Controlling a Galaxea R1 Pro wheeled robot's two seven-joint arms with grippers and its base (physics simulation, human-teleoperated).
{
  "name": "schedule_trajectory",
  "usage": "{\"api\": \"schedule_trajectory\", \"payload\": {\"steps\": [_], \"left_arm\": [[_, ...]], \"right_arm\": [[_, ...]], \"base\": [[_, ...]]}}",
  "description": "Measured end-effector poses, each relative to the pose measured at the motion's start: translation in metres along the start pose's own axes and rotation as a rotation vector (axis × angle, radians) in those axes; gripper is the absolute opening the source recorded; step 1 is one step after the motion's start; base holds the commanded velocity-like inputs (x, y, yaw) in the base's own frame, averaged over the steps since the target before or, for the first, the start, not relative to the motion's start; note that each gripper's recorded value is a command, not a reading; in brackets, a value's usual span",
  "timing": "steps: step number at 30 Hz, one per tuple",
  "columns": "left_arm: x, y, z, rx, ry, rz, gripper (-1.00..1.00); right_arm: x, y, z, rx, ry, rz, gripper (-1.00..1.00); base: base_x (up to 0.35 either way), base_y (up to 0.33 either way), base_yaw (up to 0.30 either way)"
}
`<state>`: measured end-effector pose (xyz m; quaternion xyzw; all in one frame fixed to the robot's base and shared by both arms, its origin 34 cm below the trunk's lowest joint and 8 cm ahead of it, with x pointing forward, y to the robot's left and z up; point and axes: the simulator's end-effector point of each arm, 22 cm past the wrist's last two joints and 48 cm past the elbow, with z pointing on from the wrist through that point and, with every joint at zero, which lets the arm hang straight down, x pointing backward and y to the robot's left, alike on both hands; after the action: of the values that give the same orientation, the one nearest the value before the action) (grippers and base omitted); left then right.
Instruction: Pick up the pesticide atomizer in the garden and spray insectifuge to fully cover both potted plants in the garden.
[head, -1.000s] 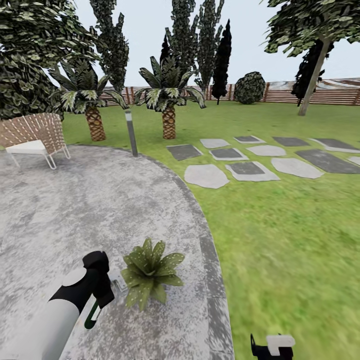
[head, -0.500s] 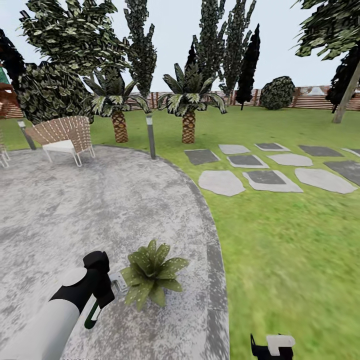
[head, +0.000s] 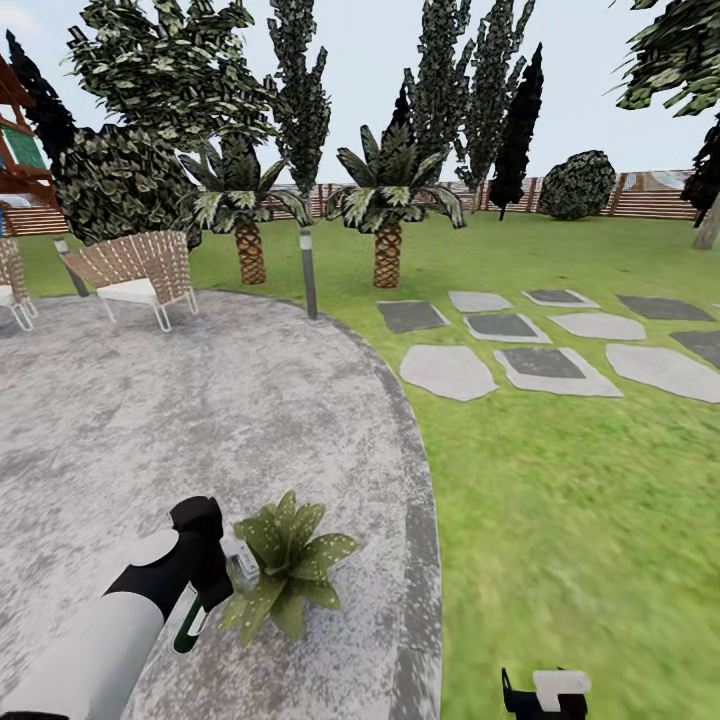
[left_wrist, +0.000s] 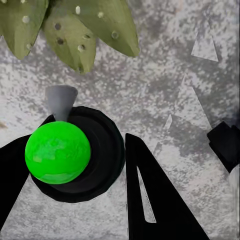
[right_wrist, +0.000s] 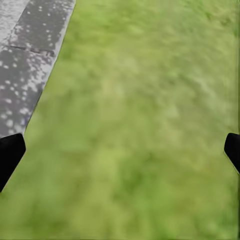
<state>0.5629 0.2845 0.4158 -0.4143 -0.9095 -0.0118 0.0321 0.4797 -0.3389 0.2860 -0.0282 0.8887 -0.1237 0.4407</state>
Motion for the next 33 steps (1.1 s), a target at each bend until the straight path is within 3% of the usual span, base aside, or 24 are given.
{"api": "schedule_trajectory", "payload": {"steps": [6, 23, 33], "left_arm": [[0.012, 0.0, 0.0, -0.002, 0.061, 0.016, -1.0], [0.016, -0.005, 0.004, 0.008, 0.075, 0.019, -1.0], [0.016, -0.008, 0.007, 0.012, 0.076, 0.02, -1.0]], "right_arm": [[0.0, 0.0, 0.0, 0.0, 0.0, 0.0, 1.0], [0.0, 0.001, 0.0, -0.002, 0.001, 0.0, 1.0], [0.0, 0.001, 0.0, 0.0, 0.0, 0.001, 1.0]], "base": [[0.038, -0.028, 0.0], [0.001, -0.005, 0.243], [0.077, -0.239, 0.043]]}}
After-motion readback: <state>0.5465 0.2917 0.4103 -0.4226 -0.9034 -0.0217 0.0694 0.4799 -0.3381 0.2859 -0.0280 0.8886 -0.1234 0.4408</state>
